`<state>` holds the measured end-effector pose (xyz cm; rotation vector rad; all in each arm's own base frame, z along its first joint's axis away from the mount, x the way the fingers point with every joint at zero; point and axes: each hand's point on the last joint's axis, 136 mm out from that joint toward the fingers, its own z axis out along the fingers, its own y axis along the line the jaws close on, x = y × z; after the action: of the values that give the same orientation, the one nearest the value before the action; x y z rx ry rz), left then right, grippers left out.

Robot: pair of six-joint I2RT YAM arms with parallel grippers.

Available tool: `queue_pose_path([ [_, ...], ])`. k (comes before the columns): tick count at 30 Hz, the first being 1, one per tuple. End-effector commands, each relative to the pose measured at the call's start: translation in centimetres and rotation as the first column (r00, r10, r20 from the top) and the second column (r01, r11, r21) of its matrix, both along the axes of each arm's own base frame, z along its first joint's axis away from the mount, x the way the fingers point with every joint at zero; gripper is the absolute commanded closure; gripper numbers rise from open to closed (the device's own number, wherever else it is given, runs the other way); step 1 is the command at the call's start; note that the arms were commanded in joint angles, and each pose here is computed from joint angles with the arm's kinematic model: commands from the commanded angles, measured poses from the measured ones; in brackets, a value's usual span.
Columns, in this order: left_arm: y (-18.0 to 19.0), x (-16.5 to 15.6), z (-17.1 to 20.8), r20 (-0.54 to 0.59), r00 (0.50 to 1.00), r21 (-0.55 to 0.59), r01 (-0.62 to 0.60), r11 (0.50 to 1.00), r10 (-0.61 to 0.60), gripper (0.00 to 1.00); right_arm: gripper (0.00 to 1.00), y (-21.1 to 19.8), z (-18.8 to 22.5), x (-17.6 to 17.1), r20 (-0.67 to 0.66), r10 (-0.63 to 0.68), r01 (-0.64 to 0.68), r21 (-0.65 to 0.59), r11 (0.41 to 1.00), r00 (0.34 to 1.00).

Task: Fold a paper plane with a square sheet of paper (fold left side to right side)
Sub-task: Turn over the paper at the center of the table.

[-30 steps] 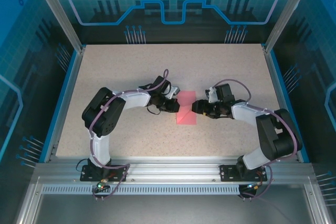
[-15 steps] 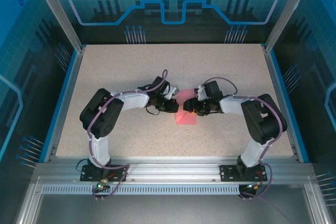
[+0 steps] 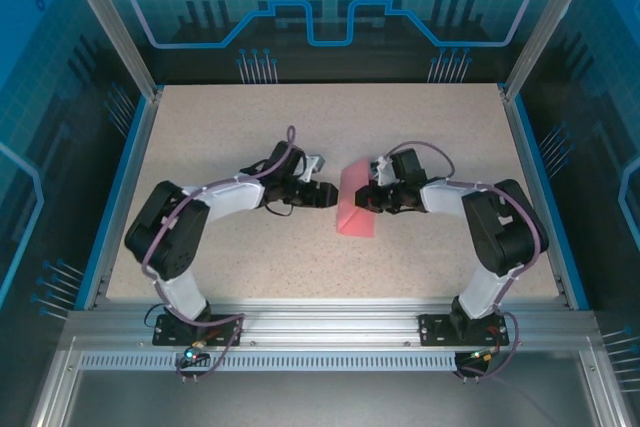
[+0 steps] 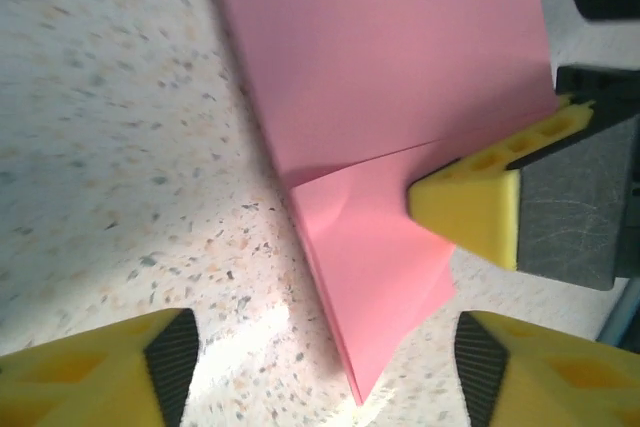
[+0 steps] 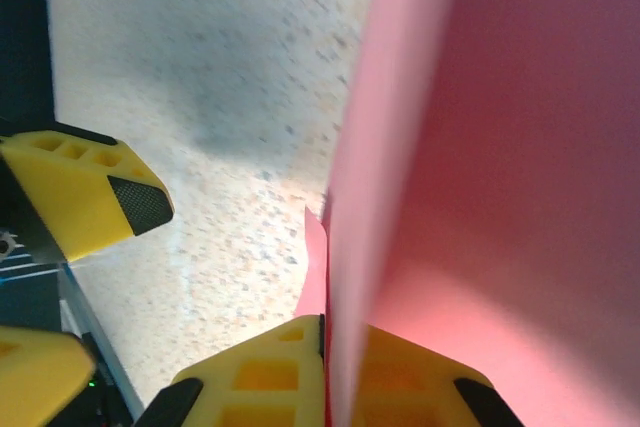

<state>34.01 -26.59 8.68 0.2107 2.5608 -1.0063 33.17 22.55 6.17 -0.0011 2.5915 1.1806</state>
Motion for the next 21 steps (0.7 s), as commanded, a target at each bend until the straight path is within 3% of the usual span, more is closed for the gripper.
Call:
queue_pose_path([
  [1, 1.3, 1.0, 4.3, 0.06, 0.994, -0.127, -0.078, 0.989, 0.086, 0.16, 0.94, -1.1, 4.8, 1.2, 0.164, 0.016, -0.026, 0.055, 0.998, 0.986],
  [7, 3.0, 1.5, 11.1, 0.146, 0.976, -0.309, -0.108, 0.945, 0.159, 0.03, 0.94, -2.8, 12.3, 2.4, 0.369, 0.014, -0.072, 0.143, 0.987, 0.929],
  [15, 1.4, 0.9, 20.4, 0.299, 0.95, -0.483, 0.067, 0.873, 0.093, 0.01, 0.93, -2.0, 23.7, 1.4, 0.609, 0.068, -0.245, 0.212, 0.946, 0.79],
  [21, -0.8, 0.0, 25.3, 0.388, 0.922, -0.549, 0.229, 0.804, 0.001, 0.01, 0.92, 0.3, 28.9, -0.4, 0.692, 0.134, -0.39, 0.226, 0.893, 0.709],
])
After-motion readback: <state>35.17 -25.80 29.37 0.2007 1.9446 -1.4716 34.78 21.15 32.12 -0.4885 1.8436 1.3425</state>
